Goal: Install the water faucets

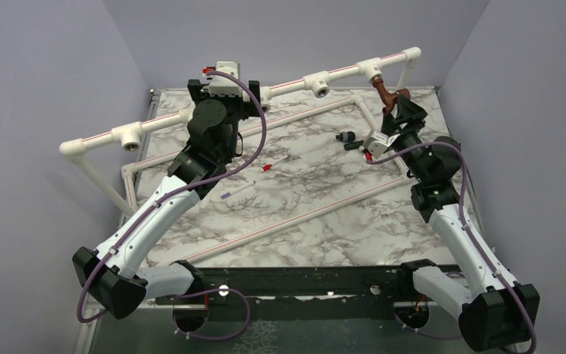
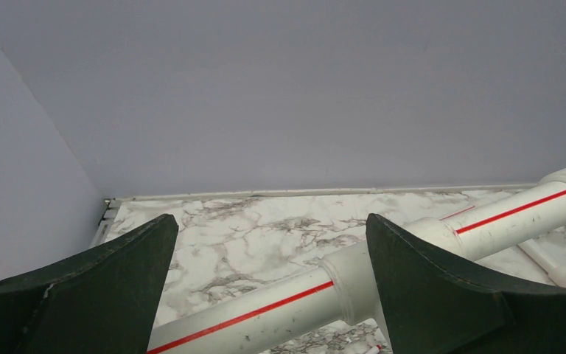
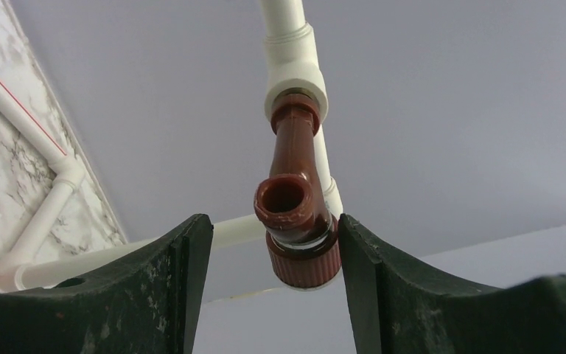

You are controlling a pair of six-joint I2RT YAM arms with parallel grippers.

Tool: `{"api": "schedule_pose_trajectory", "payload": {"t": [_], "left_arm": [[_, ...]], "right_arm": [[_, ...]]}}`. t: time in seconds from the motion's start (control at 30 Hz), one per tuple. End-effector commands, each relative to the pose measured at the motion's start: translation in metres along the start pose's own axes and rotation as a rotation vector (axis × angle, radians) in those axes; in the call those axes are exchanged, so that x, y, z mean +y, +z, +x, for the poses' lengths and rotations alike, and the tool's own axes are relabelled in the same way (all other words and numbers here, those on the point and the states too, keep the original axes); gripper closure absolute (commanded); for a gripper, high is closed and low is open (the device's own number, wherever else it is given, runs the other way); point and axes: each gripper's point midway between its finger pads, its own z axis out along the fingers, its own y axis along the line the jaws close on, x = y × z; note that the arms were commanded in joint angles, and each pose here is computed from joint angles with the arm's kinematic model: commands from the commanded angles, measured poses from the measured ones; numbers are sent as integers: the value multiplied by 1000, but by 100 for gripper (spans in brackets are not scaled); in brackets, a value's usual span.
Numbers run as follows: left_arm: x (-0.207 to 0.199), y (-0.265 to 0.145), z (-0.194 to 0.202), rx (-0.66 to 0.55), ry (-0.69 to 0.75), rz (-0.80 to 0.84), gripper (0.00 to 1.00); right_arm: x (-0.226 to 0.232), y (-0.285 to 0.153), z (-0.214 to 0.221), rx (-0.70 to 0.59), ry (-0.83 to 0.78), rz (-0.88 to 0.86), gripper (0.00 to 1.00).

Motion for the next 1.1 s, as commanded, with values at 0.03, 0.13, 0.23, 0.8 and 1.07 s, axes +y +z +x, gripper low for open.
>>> {"api": "schedule_pose_trajectory", "payload": {"t": [0.03,0.13,0.23,0.8,1.07], "left_arm": [[-2,-3,52,146,113,0,1],[-3,-3,53,148,115,3,1],[-3,-3,54,149,117,1,1],[-3,-4,52,144,120,2,1],[-3,-5,50,139,115,3,1]], "right_arm": [[-24,10,-8,-31,-114,72,35],[-26,14,-8,-30,-129,79,37],[-27,18,-9,-34,-145,84,39],[-40,21,-23,-80,-3,121,93],[-54,19,-28,-109,211,194,99]]}}
